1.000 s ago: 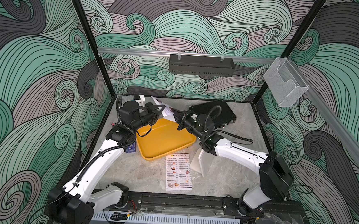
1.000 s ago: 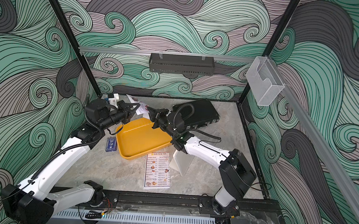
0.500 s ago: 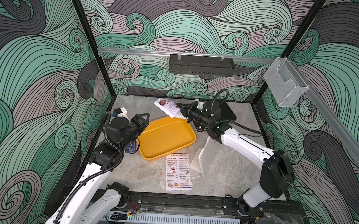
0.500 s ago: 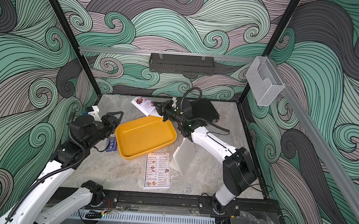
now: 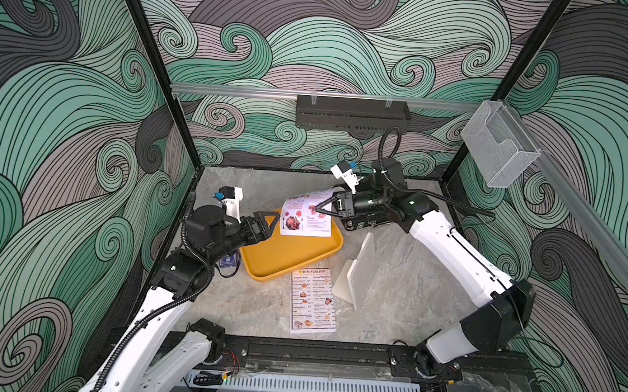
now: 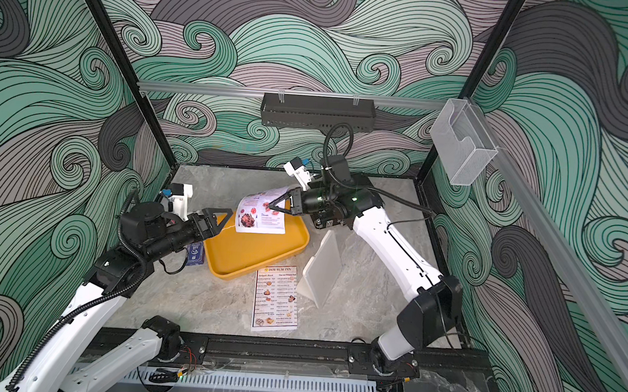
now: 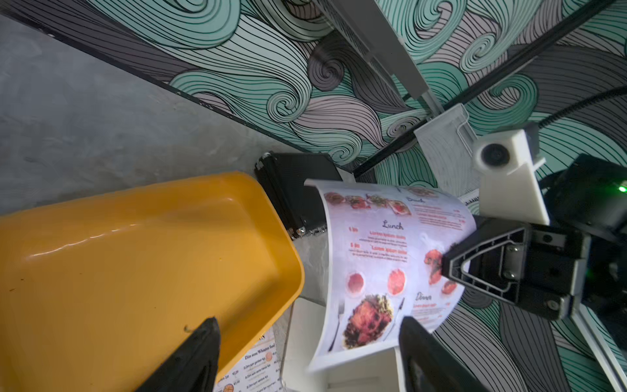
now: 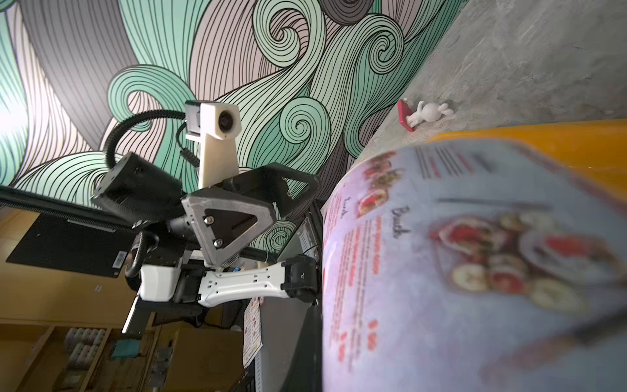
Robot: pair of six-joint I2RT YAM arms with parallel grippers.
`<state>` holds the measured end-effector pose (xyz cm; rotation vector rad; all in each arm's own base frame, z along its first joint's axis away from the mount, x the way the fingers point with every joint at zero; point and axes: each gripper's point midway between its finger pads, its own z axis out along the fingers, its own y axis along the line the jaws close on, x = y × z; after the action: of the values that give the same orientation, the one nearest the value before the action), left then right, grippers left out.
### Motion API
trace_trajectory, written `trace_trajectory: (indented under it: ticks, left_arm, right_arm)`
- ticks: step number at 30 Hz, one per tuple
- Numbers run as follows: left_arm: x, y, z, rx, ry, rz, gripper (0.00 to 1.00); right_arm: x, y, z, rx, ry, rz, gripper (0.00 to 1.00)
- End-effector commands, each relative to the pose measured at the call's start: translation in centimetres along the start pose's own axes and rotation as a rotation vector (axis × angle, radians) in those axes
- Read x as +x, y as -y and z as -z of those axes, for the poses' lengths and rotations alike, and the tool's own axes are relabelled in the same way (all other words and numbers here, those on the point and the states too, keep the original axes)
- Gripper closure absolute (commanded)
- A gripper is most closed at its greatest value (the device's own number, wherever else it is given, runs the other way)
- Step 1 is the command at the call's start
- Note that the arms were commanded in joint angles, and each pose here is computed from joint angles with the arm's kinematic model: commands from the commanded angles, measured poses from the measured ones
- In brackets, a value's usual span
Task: Replace the menus in the menu holders
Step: Pick up the menu from the storage box.
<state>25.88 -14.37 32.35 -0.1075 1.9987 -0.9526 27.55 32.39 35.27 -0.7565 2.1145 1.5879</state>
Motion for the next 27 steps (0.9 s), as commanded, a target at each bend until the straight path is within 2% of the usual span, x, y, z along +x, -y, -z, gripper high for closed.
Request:
trace_trajectory:
  ticks: [1, 8, 16, 23, 27]
  left_arm:
    - [1.0, 3.4, 0.0, 0.191, -0.1, -0.044, 0.15]
    - [0.8, 7.5, -0.7, 0.466, -0.146, 0.083, 0.14]
    - [1.4, 8.9, -0.7, 0.555, -0.235, 0.132, 0.37]
    - [1.4, 9.9, -0.3, 0.605, -0.28, 0.167, 0.42]
    - [1.2, 10.6, 0.3, 0.625, -0.291, 0.169, 0.49]
  right_arm:
    - [1.6, -3.5, 2.1, -0.136, -0.049, 0.091, 1.0]
    - [1.9, -6.2, 3.2, -0.212, -0.057, 0.129, 1.0]
    - [1.4, -7.1, 3.2, -0.265, -0.044, 0.119, 1.0]
    - [1.1, -6.2, 2.8, -0.243, -0.037, 0.094, 1.0]
    - [1.1, -5.6, 2.5, -0.236, -0.04, 0.085, 1.0]
